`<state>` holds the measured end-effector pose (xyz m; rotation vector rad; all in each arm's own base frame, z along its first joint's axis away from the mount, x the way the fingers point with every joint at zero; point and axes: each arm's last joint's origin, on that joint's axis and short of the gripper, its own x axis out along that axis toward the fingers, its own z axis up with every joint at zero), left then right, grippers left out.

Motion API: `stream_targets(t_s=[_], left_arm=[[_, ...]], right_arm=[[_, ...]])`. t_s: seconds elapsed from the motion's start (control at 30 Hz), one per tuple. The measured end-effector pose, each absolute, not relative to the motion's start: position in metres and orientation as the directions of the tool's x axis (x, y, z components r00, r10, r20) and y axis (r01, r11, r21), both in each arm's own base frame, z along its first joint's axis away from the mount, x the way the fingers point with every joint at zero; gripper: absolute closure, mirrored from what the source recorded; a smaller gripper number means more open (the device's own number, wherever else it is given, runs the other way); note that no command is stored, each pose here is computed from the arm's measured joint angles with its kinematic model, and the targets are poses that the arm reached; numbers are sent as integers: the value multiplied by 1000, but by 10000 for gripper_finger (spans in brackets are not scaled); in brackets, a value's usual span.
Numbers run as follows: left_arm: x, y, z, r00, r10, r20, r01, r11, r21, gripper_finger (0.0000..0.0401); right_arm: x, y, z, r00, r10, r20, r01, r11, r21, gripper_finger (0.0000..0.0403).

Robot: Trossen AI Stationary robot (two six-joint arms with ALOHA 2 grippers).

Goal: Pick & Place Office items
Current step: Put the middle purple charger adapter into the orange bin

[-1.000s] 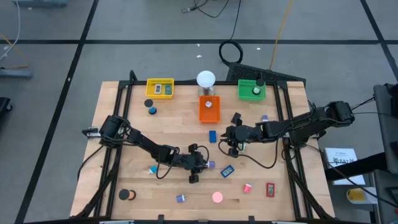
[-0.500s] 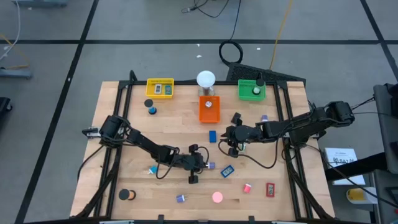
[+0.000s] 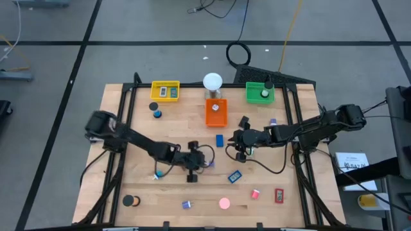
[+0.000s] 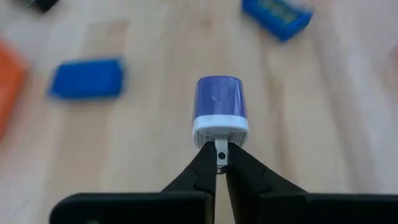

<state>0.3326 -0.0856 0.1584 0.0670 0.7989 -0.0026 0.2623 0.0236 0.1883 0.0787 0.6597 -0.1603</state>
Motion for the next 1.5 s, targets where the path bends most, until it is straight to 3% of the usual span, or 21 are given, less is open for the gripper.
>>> stream_targets(t_s=[0.3, 0.53, 0.7, 0.9, 1.2, 1.5], left_arm=[[303, -40, 208, 231, 178, -957, -4, 983, 182, 388], [302, -14, 212, -115, 246, -962, 38, 969, 243, 390], [304, -2, 192, -275, 253, -928, 77, 968, 241, 388], [311, 0, 167, -349, 259, -900, 155, 964, 218, 384], [315, -1, 161, -337, 258, -905, 157, 964, 216, 378], [315, 0, 161, -331, 277, -902, 155, 959, 237, 296]], right_arm=[[263, 24, 189, 784, -123, -609, 169, 985, 18, 330], [263, 24, 189, 788, -120, -604, 155, 988, 6, 330], [263, 24, 189, 788, -120, -604, 144, 990, -8, 330], [263, 24, 189, 788, -119, -604, 140, 990, -14, 330], [263, 24, 189, 788, -119, -604, 139, 990, -13, 330], [263, 24, 189, 788, -119, -604, 139, 990, -13, 330]])
